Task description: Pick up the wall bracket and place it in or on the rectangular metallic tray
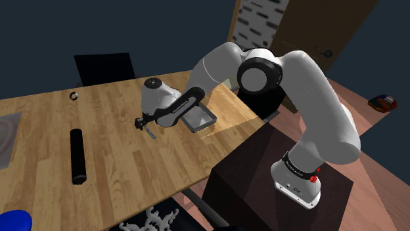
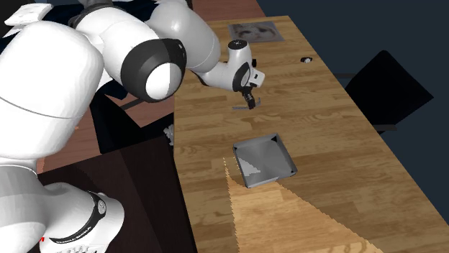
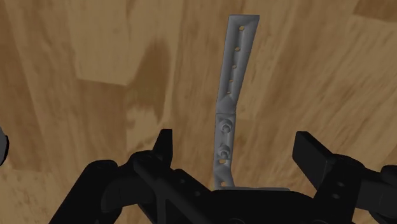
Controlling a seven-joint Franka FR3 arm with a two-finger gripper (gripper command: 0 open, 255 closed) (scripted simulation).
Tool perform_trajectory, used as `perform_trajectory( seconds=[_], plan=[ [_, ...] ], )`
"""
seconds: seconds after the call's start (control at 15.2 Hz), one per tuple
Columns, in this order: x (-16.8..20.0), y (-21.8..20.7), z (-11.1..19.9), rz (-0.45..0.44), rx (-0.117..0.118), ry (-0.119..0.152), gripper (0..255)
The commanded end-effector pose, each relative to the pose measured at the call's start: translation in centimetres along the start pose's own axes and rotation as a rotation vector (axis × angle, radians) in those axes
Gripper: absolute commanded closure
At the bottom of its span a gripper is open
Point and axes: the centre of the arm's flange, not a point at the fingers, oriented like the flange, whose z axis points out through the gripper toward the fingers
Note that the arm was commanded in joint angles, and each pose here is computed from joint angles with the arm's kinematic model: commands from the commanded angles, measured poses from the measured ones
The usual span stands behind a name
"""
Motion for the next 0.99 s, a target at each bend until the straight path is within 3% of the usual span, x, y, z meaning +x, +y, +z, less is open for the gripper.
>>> perform_trajectory(
  seconds=[0.0, 0.46, 0.92],
  plan=[
    [0.1, 0.2, 1.2, -0.002, 0.013, 0.047, 0],
    [0.3, 0.2, 4.7, -0.002, 0.013, 0.047, 0],
    [0.3, 0.2, 4.7, -0.002, 0.013, 0.047, 0]
  ],
)
